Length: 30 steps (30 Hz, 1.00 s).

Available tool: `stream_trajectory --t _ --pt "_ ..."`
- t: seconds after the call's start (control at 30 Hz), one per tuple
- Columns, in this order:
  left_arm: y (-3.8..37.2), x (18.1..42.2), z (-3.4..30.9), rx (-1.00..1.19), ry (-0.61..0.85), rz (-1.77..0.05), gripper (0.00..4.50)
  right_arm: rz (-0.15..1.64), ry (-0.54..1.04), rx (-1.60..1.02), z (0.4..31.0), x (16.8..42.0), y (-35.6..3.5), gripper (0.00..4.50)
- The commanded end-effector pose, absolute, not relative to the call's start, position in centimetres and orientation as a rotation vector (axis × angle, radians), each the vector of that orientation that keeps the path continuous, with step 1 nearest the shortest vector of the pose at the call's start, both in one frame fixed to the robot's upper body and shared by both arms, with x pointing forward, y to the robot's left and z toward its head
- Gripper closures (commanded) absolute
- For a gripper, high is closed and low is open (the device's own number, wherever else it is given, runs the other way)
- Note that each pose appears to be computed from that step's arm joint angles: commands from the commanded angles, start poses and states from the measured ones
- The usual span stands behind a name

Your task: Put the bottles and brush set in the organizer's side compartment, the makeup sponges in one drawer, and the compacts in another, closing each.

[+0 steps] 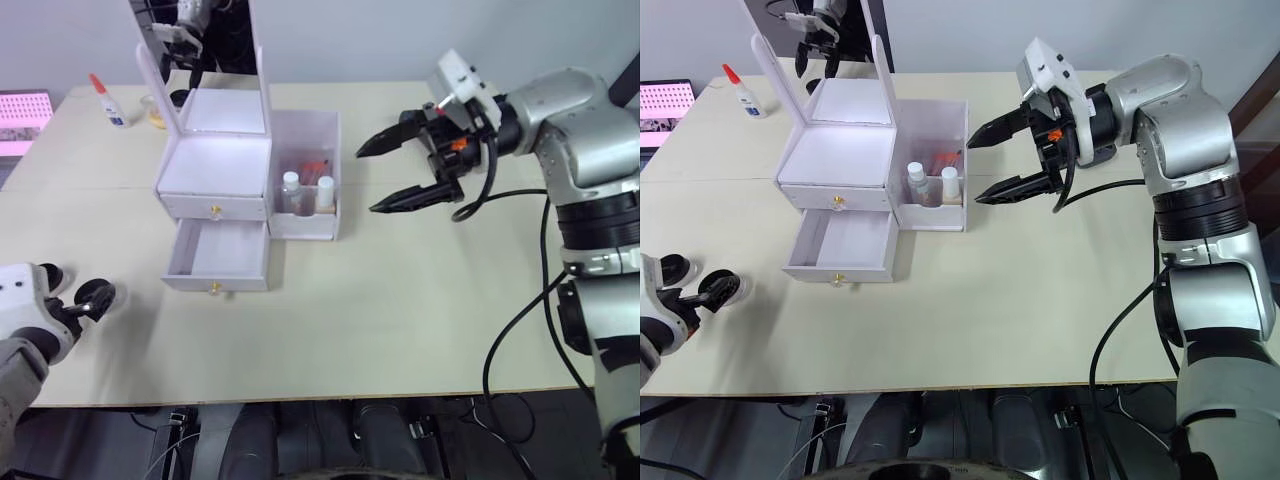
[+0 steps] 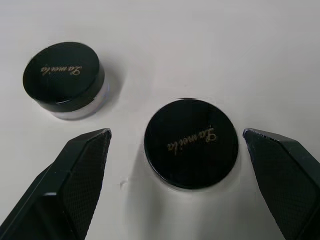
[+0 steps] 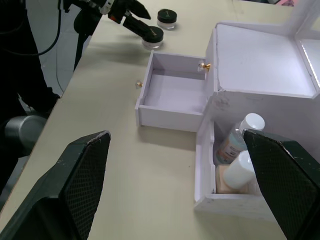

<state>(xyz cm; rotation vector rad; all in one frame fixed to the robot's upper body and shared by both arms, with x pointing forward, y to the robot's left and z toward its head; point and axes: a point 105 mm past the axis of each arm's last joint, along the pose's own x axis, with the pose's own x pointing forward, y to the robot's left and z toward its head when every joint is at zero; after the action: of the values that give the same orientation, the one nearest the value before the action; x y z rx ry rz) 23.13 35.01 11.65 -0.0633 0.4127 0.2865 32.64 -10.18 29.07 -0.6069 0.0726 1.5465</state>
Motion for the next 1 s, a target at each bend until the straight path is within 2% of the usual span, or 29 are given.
stream_trajectory --t 0.03,0.27,0.37,0.43,0.47,0.7,0.83,0.9,1.0 --pt "35.0 23.5 12.2 -0.035 0.406 0.280 0.06 1.506 0.015 -0.648 30.2 32.7 -10.6 0.00" --pt "35.4 24.4 11.8 -0.050 0.417 0.284 0.06 1.531 -0.023 -0.596 30.4 32.5 -9.7 0.00" --pt "35.4 24.6 11.3 -0.070 0.424 0.289 0.85 1.525 -0.030 -0.591 30.3 32.3 -9.5 0.00" --pt "35.1 24.8 11.0 -0.087 0.429 0.280 1.75 1.516 -0.028 -0.599 30.2 32.2 -9.5 0.00" --pt "35.1 24.8 10.9 -0.091 0.429 0.284 1.86 1.513 -0.029 -0.601 30.2 32.2 -9.5 0.00" --pt "36.1 24.6 11.4 -0.103 0.397 0.342 1.86 1.498 -0.038 -0.592 30.5 31.8 -9.2 0.00" --pt "36.1 25.9 15.4 -0.024 0.265 0.329 1.86 1.487 -0.037 -0.585 30.7 31.9 -9.2 0.00" --pt "34.7 27.0 17.8 0.013 0.199 0.256 1.86 1.481 -0.040 -0.584 30.8 32.0 -9.1 0.00" --pt "31.7 28.5 20.3 0.144 0.174 0.128 1.86 1.477 -0.042 -0.577 30.8 32.0 -9.0 0.00"
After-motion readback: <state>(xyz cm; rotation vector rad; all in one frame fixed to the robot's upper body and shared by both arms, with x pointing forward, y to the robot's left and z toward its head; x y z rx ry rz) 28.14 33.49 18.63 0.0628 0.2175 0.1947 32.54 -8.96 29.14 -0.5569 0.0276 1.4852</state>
